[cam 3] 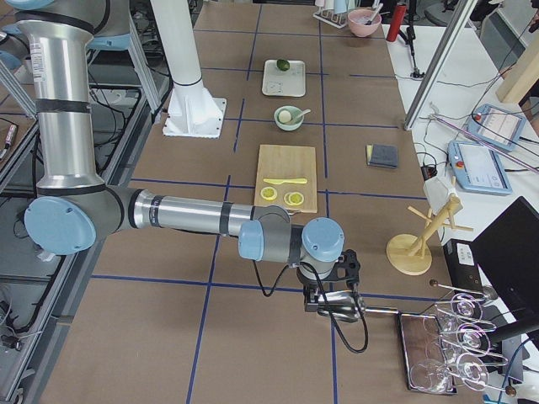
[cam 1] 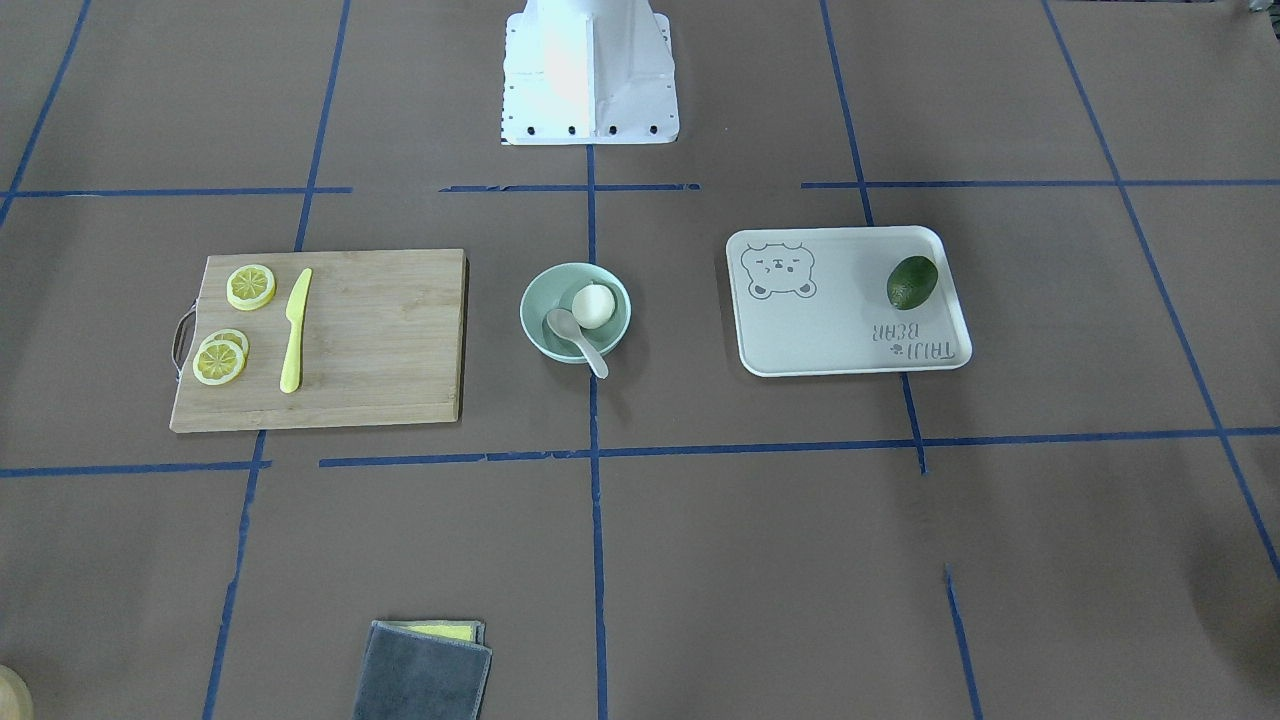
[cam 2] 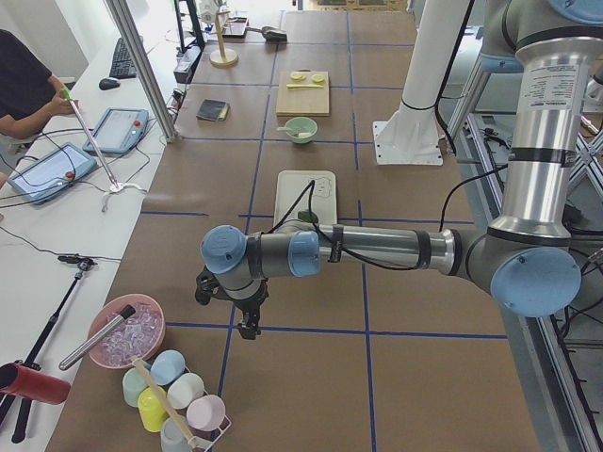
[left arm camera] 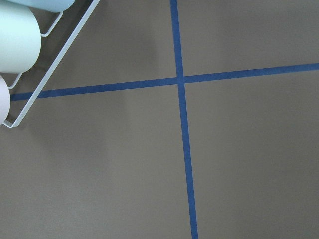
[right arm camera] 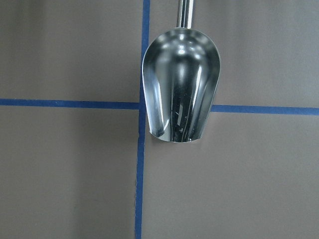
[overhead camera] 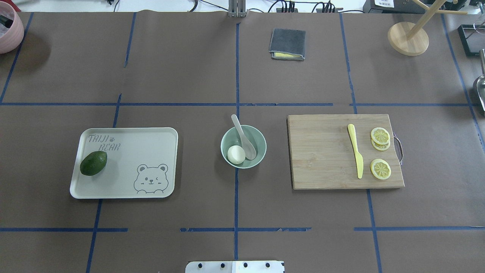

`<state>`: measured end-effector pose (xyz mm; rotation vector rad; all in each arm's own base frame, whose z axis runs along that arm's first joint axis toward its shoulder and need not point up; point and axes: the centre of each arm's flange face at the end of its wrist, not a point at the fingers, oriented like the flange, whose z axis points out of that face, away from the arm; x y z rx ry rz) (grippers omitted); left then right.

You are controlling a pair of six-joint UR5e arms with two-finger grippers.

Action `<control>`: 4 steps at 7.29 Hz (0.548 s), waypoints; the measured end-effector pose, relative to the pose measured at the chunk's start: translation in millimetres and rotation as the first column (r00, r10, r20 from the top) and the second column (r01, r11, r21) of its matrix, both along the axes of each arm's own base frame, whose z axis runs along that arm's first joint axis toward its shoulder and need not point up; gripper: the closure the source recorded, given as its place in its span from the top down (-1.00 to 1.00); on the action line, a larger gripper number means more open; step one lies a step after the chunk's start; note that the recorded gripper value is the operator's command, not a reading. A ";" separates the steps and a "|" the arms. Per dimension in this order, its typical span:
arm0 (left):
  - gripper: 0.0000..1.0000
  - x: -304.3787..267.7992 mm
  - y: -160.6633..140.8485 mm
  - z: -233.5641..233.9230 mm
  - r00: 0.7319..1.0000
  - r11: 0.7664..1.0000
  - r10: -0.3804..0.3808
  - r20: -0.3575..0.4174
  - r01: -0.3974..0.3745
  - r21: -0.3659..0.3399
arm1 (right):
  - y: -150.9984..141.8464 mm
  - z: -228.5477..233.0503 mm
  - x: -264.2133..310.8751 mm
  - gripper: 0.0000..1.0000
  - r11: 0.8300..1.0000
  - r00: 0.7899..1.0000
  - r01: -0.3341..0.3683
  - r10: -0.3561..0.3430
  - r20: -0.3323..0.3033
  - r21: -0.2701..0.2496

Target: Put spoon and bun in bowl

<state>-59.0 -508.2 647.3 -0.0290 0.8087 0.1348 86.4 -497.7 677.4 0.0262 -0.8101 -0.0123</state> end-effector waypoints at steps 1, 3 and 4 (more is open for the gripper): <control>1.00 0.0 -0.2 -1.6 1.000 1.000 0.000 0.000 0.000 0.003 | -0.9 -0.7 0.1 1.00 1.000 1.000 0.000 0.000 0.000 0.002; 1.00 -0.1 -0.8 -4.5 1.000 1.000 -0.001 0.001 0.001 0.009 | -2.3 -2.2 0.1 1.00 1.000 1.000 0.000 0.000 0.000 0.004; 1.00 -0.1 -0.8 -4.9 1.000 1.000 -0.001 0.001 0.001 0.009 | -2.9 -3.1 0.2 1.00 1.000 1.000 0.000 0.000 0.000 0.006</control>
